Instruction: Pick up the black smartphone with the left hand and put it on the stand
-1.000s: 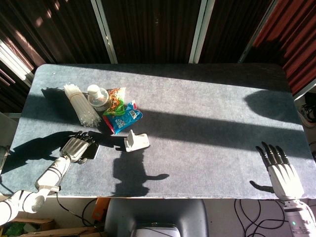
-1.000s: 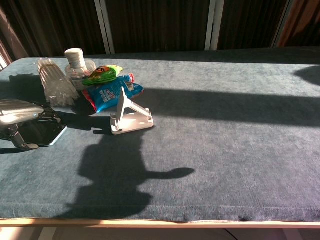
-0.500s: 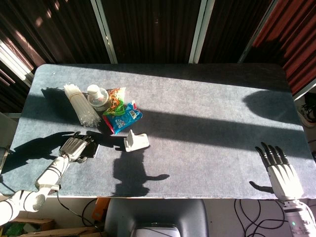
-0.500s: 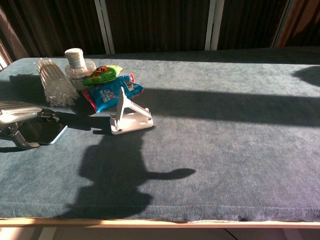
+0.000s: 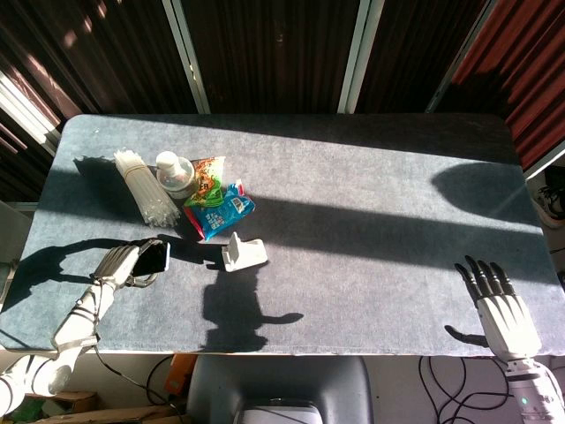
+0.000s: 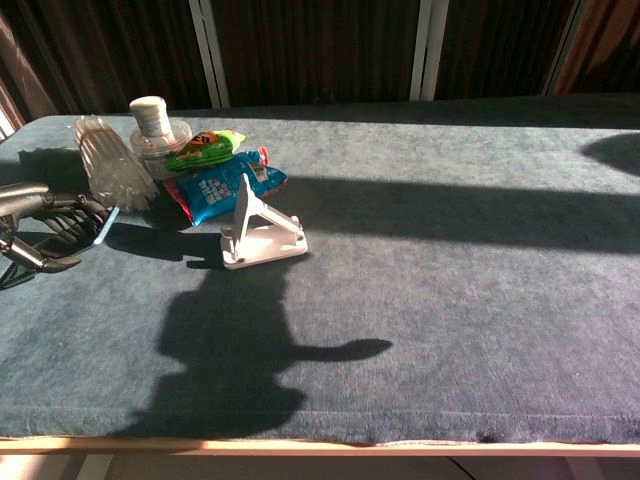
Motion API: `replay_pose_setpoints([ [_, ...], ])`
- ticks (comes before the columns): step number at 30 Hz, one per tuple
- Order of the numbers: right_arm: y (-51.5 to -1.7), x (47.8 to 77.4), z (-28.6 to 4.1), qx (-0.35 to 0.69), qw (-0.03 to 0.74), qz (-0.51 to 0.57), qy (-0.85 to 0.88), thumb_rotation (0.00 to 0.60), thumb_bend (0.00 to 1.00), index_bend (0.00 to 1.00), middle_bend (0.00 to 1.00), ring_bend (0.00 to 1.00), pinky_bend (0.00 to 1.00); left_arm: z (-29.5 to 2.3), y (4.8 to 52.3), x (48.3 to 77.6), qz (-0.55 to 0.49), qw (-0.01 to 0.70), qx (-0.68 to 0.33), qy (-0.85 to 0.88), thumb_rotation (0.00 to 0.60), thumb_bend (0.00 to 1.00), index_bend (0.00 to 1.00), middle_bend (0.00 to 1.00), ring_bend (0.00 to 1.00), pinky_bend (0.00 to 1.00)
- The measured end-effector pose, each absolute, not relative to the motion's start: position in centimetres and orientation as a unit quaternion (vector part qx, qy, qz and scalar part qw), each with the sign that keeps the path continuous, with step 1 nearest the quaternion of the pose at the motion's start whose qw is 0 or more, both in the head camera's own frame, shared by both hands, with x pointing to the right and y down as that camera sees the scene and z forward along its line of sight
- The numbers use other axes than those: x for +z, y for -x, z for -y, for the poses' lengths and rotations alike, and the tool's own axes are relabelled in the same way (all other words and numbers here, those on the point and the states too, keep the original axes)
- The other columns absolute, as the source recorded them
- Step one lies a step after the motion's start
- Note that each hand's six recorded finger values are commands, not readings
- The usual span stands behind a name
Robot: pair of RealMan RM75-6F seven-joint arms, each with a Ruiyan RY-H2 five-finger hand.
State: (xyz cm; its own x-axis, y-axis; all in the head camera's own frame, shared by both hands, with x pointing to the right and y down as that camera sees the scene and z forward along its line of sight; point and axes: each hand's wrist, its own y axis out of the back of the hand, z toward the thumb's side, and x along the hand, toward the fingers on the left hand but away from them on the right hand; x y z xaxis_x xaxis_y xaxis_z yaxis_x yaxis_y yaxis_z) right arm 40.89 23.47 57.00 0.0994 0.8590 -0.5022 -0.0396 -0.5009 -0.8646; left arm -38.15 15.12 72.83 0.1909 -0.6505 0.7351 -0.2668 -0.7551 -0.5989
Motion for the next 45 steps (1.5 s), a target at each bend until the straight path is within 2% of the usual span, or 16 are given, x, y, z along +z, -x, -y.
replay_pose_setpoints([
  [10,-41.0,56.9,-23.4,0.587,0.38,0.323,0.637,0.6,0.25,0.0,0.0,0.0,0.0,-14.1,38.0,71.6,-0.414,0.14,-0.482,0.76,0.6,0.45,0.87,1.0,0.76,0.23],
  [17,-40.9,56.9,-23.5,0.587,0.381,0.322,0.638,0.6,0.25,0.0,0.0,0.0,0.0,-13.8,38.2,70.8,-0.489,0.061,-0.423,0.761,0.6,0.45,0.87,1.0,0.76,0.23],
  [25,-40.7,57.2,-23.6,0.588,0.381,0.316,0.64,0.6,0.25,0.0,0.0,0.0,0.0,-13.9,36.0,67.4,-0.55,-0.036,-0.329,0.767,0.6,0.45,0.87,1.0,0.76,0.23],
  [30,-40.6,57.3,-23.6,0.588,0.381,0.313,0.641,0.6,0.25,0.0,0.0,0.0,0.0,-13.6,34.9,65.3,-0.584,-0.053,-0.288,0.757,0.6,0.47,0.87,1.0,0.76,0.23],
  [35,-40.5,57.5,-23.6,0.589,0.378,0.31,0.644,0.6,0.25,0.0,0.0,0.0,0.0,-13.8,32.0,64.5,-0.589,-0.04,-0.273,0.759,0.6,0.47,0.87,1.0,0.76,0.22],
  [45,-40.6,57.6,-23.5,0.588,0.375,0.306,0.648,0.6,0.25,0.0,0.0,0.0,0.0,-14.4,23.1,65.8,-0.587,-0.042,-0.261,0.765,0.6,0.47,0.87,1.0,0.73,0.18],
])
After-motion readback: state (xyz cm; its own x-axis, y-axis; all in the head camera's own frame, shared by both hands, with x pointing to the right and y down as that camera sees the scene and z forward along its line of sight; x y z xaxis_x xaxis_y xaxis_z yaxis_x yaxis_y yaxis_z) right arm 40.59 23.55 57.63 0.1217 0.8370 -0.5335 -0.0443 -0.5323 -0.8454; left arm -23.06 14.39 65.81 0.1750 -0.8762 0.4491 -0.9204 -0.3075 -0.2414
